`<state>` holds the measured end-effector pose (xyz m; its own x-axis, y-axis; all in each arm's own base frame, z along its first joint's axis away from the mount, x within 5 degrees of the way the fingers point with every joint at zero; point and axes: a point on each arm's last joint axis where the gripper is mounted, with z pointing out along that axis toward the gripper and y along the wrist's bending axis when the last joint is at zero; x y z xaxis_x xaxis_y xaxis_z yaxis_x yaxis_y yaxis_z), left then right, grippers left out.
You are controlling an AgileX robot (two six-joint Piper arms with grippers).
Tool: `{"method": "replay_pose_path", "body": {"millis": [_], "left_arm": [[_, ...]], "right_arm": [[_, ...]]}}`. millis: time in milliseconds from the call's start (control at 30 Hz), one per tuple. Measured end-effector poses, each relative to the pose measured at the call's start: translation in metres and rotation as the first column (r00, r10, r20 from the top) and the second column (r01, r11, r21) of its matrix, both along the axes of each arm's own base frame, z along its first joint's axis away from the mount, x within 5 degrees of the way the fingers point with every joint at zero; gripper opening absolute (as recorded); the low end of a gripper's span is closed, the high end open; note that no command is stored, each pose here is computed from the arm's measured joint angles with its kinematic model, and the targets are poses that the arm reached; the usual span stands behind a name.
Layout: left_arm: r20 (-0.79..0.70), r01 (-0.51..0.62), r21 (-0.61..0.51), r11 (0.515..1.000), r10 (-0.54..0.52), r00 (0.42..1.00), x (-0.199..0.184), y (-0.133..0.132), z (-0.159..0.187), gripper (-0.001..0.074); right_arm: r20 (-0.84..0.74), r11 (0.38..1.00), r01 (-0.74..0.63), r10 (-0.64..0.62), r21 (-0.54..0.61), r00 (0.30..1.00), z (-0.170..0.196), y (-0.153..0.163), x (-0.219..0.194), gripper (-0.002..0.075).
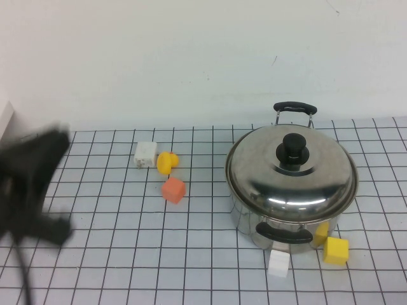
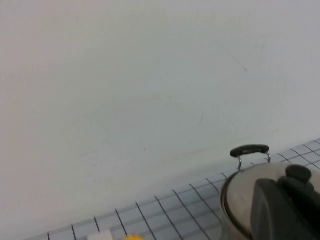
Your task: Cover the pot
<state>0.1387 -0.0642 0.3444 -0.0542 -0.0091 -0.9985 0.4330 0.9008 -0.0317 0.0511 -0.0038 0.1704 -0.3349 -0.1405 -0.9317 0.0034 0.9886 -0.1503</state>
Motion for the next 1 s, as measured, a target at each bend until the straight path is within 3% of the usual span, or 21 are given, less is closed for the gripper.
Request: {"method": "replay_pose_path", "body": {"millis": [267, 567, 1000], "left_arm": [[0.012, 0.002, -0.024, 1.0, -0.001, 1.0, -0.048, 0.021, -0.054, 0.0], [-0.016, -0.03, -0.012, 0.999, 0.03, 0.999, -0.061, 0.03, -0.096, 0.0], [-0.038, 0.018, -0.006, 1.0, -0.018, 0.999, -0.064, 0.026, -0.102, -0.0001]], "right_arm": [[0.0, 1.0, 0.0, 0.0, 0.0, 1.0, 0.0, 0.0, 0.0, 0.0009], [0.0, 1.0, 0.0, 0.0, 0.0, 1.0, 0.0, 0.0, 0.0, 0.0009], [0.0, 1.0, 0.0, 0.0, 0.0, 1.0, 0.0, 0.0, 0.0, 0.0009]]}}
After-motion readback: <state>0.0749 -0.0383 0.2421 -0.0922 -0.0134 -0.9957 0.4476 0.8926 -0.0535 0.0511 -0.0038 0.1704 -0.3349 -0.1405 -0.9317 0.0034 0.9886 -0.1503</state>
